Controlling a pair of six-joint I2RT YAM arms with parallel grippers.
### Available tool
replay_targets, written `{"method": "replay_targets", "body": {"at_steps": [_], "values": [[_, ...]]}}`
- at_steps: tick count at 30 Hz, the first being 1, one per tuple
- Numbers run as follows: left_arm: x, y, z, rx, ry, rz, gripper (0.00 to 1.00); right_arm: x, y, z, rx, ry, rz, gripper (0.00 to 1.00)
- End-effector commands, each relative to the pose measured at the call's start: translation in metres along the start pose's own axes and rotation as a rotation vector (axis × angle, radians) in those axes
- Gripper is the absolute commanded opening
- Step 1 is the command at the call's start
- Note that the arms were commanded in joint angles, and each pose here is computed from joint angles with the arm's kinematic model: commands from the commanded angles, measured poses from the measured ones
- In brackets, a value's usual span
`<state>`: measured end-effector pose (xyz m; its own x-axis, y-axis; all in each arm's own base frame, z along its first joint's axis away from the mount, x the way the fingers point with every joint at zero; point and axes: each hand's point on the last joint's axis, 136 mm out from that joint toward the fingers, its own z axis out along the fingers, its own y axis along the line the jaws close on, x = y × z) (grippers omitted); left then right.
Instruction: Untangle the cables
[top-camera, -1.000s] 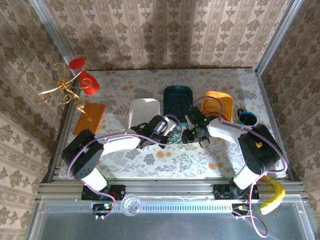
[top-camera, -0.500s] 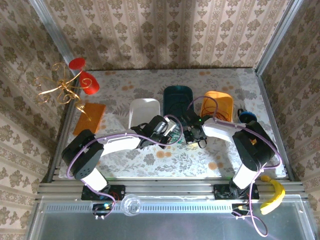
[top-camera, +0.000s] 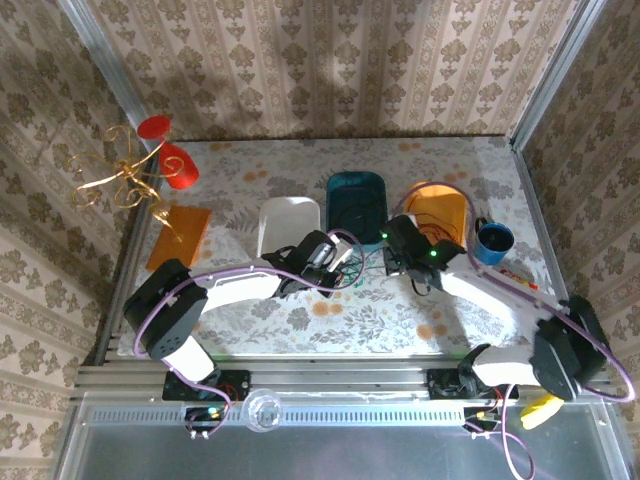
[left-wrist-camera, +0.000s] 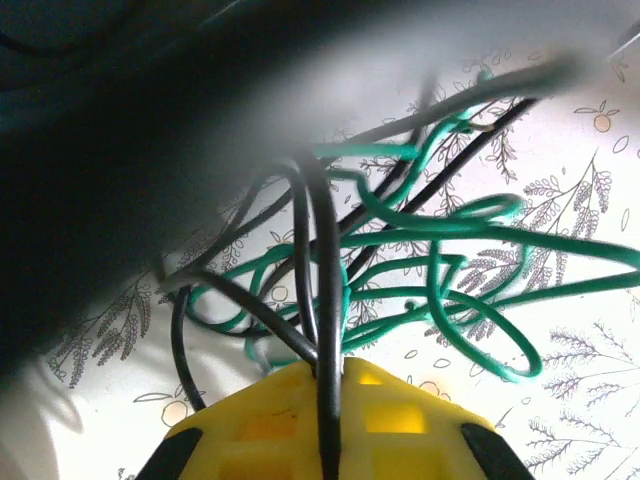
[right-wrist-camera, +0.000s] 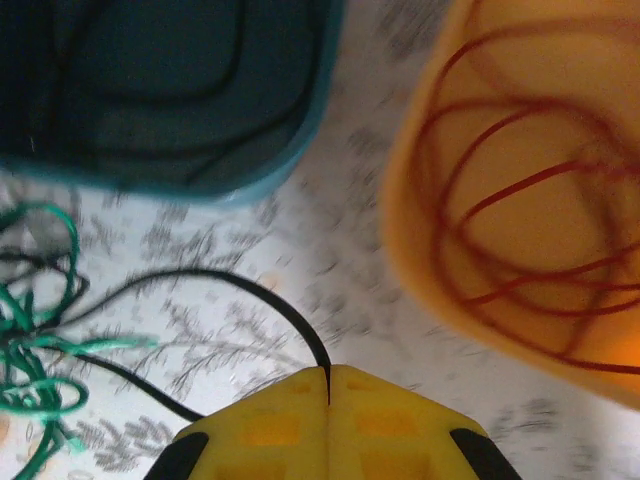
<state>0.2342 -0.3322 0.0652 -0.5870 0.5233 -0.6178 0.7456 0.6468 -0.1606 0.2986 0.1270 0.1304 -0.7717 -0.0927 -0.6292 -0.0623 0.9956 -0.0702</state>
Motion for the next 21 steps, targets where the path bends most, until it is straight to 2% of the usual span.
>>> {"method": "replay_targets", "body": {"at_steps": [1, 6, 12, 21], "values": [[0.004, 0.001, 0.0, 0.001, 0.015, -0.025, 0.0, -0.018, -0.055, -0.029, 0.236, -0.103, 0.019, 0.0], [0.006, 0.001, 0.002, 0.006, 0.023, -0.026, 0.0, -0.044, -0.11, -0.066, 0.335, -0.22, 0.155, 0.0], [0.007, 0.002, 0.004, 0.005, 0.028, -0.029, 0.0, -0.059, -0.161, -0.106, 0.418, -0.334, 0.292, 0.0], [0.01, 0.001, 0.005, 0.012, 0.035, -0.024, 0.0, -0.074, -0.213, -0.16, 0.471, -0.454, 0.47, 0.0]]}}
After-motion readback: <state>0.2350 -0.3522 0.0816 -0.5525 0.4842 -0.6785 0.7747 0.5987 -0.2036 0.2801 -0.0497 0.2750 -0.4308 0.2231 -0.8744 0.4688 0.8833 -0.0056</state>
